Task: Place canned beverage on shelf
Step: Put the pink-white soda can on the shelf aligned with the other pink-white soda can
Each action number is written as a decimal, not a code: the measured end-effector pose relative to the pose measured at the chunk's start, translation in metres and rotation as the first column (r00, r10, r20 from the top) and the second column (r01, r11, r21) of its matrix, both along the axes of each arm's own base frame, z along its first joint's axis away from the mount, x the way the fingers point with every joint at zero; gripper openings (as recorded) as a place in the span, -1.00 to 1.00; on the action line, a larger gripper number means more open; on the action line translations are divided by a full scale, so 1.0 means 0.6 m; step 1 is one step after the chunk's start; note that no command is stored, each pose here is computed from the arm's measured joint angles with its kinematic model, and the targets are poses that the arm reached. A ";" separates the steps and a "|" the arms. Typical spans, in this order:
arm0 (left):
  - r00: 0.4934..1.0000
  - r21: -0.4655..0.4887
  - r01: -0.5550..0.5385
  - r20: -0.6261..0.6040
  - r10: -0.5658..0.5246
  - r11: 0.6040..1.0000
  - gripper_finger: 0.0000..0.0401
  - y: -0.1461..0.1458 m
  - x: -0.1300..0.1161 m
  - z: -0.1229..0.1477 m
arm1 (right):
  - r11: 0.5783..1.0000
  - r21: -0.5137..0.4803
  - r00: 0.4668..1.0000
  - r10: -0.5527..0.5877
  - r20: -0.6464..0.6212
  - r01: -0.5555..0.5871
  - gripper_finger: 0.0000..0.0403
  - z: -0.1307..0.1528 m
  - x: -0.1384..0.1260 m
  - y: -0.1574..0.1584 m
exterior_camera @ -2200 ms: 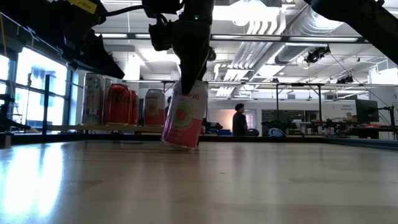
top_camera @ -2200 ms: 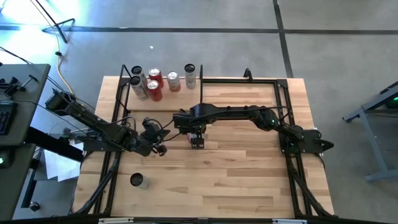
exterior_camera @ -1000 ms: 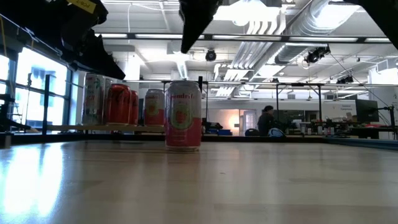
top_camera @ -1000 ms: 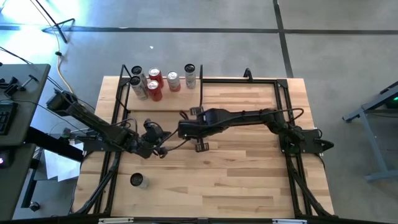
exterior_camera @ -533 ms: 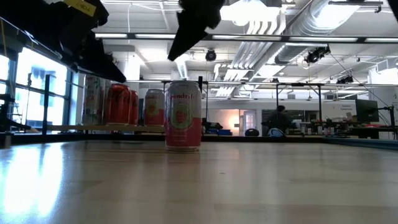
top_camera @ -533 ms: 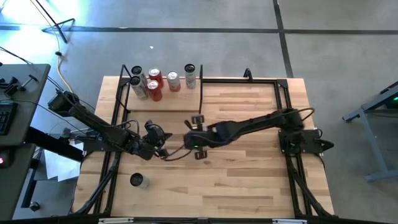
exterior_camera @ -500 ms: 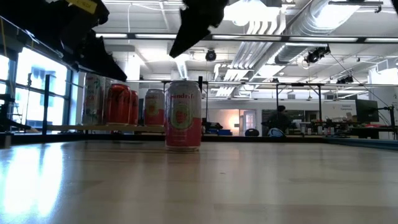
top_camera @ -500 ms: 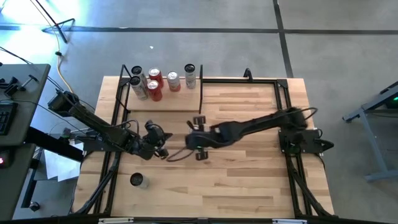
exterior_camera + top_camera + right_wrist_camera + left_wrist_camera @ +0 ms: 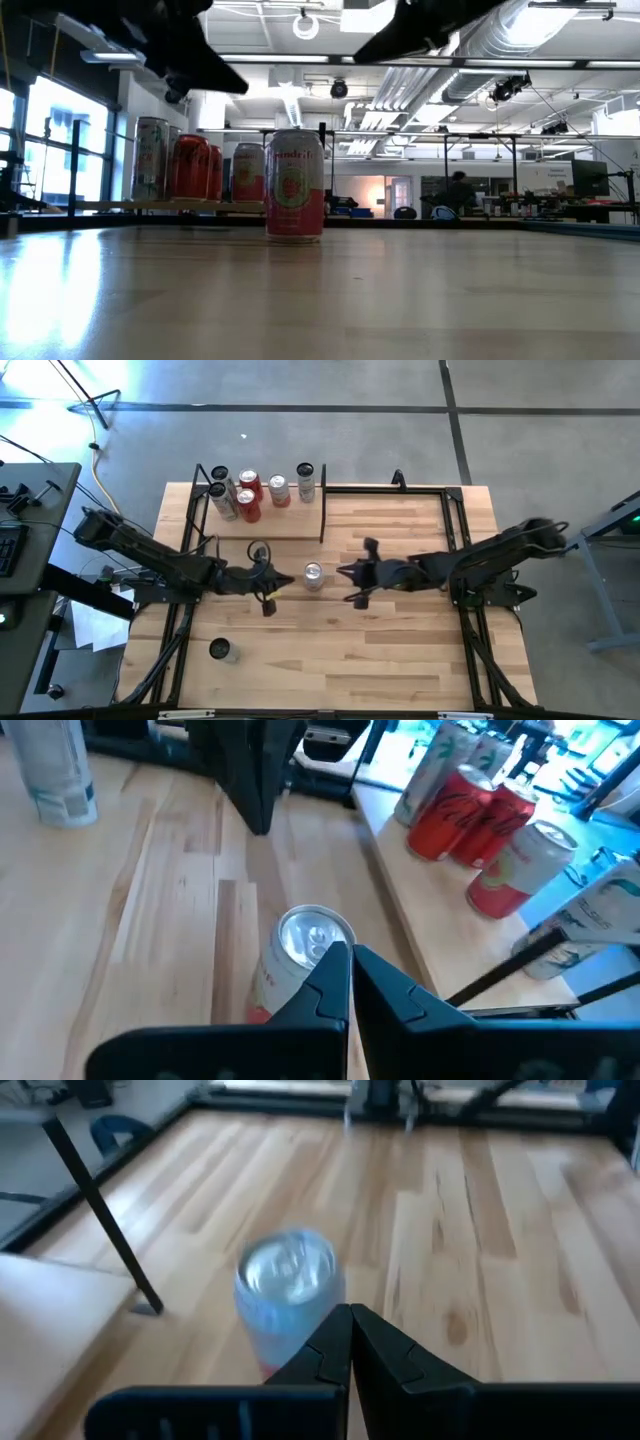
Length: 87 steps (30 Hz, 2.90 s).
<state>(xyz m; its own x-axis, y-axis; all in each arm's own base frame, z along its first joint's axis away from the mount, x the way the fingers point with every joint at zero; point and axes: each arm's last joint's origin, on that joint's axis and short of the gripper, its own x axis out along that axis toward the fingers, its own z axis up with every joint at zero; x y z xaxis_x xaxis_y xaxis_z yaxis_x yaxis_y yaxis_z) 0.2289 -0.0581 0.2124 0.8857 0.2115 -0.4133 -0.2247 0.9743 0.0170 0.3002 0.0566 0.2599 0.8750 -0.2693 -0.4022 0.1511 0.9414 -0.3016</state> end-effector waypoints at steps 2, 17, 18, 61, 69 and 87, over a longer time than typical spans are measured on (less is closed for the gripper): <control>1.000 -0.002 -0.009 0.006 0.009 1.000 -0.94 0.002 0.006 0.013 | 1.000 0.012 0.999 -0.001 0.039 0.000 -1.00 -0.006 -0.018 -0.004; 0.993 -0.004 -0.116 -0.027 0.116 0.993 0.34 -0.001 0.063 0.026 | 1.000 -0.003 0.994 0.015 0.110 -0.014 -1.00 -0.021 -0.051 -0.012; 0.992 0.000 -0.124 -0.029 0.124 0.992 0.40 -0.002 0.071 0.026 | 1.000 -0.003 0.994 0.015 0.109 -0.015 -1.00 -0.021 -0.051 -0.012; 0.967 -0.076 -0.207 -0.170 0.192 0.975 0.58 0.037 0.142 -0.040 | 1.000 0.011 0.994 0.025 0.103 -0.027 -1.00 -0.023 -0.051 -0.011; 0.969 -0.075 -0.204 -0.158 0.190 0.976 0.39 0.043 0.160 -0.061 | 1.000 0.012 0.994 0.025 0.103 -0.027 -1.00 -0.023 -0.051 -0.011; 0.946 0.044 -0.236 -0.218 0.240 0.971 0.35 0.082 0.111 -0.004 | 0.999 0.024 0.995 0.019 0.096 -0.022 -1.00 -0.024 -0.051 -0.011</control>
<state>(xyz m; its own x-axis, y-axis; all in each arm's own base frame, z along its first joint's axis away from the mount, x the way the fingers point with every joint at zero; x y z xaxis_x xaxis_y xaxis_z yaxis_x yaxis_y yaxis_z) 0.2952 -0.0090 0.2099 0.6963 0.4135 -0.5867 -0.4387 0.8921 0.1081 0.2695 0.0498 0.2453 0.9152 -0.2420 -0.3223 0.1589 0.9515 -0.2634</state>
